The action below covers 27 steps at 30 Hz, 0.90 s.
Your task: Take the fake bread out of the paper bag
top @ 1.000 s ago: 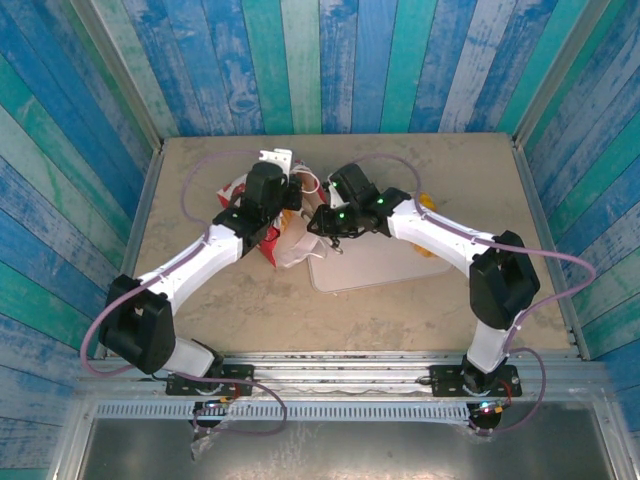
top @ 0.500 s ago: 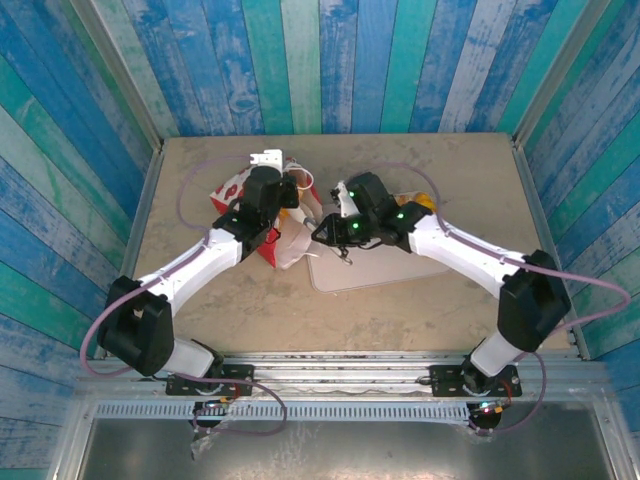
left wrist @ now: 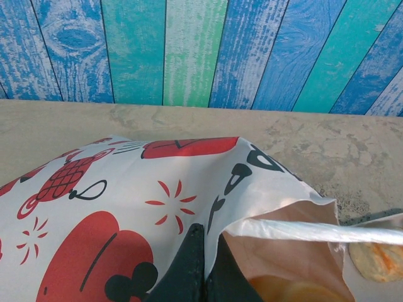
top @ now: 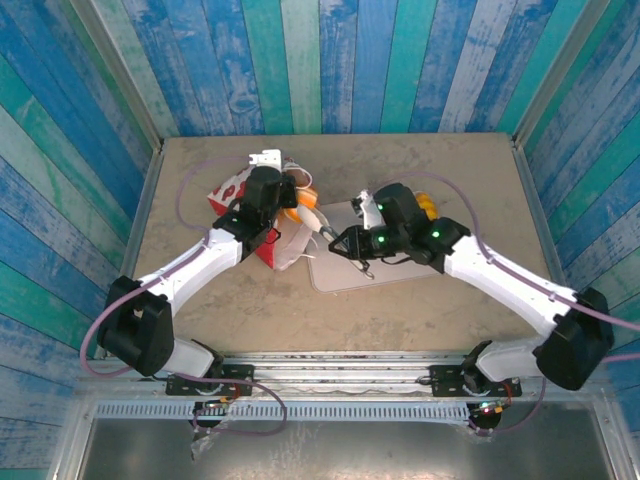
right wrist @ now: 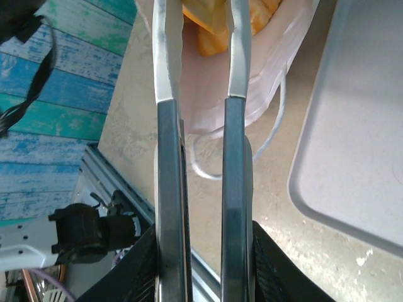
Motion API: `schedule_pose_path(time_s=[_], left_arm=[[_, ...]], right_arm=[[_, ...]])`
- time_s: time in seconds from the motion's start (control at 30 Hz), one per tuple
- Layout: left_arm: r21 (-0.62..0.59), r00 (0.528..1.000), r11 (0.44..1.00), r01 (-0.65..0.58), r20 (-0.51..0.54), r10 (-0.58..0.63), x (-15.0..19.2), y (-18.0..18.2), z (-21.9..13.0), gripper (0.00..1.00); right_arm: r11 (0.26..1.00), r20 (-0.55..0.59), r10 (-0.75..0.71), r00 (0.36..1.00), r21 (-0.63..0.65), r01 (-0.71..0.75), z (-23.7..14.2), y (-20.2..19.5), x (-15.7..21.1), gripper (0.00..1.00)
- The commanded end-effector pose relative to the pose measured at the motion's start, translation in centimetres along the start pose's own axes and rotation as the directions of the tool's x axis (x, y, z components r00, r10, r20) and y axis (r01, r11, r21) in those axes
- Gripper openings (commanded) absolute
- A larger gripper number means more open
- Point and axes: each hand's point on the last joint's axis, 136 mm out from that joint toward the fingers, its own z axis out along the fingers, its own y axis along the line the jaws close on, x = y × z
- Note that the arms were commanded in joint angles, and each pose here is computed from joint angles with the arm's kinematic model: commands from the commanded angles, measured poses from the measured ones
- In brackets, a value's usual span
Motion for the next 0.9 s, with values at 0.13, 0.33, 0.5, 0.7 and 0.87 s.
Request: schedule_pose_path(time_s=[0.13,0.33,0.5,0.7,0.87], left_arm=[[-0.02,0.997,0.999,0.031,0.075,-0.029,-2.8,0.5,-1.7,0.01],[-0.018,0.997,1.0,0.025,0.075,-0.024,-2.8,0.5,-1.9,0.01],[-0.008,0.998,1.0,0.016,0.068,-0.015,-2.7,0.4,-2.0,0.01],[-0.011,0.998,1.0,0.015,0.062,-0.014,-2.5,0.5,-2.0,0.01],[-0.003,0.998,1.0,0.019,0.061,-0.019,-2.5,0.3,-1.9,0.01]], right_arm=[[1.0,0.067,0.022,0.998,0.018,-0.023,-5.3,-1.6,1.4,0.21],[0.989,0.202,0.121,0.972,0.061,-0.135,-9.0,-5.9,1.4,0.22],[0.965,0.231,0.216,0.949,0.094,-0.243,-9.9,-10.2,2.3,0.23],[0.939,0.207,0.308,0.929,0.087,-0.331,-8.5,-13.8,3.0,0.23],[0.93,0.189,0.351,0.917,0.042,-0.365,-6.7,-15.3,2.9,0.24]])
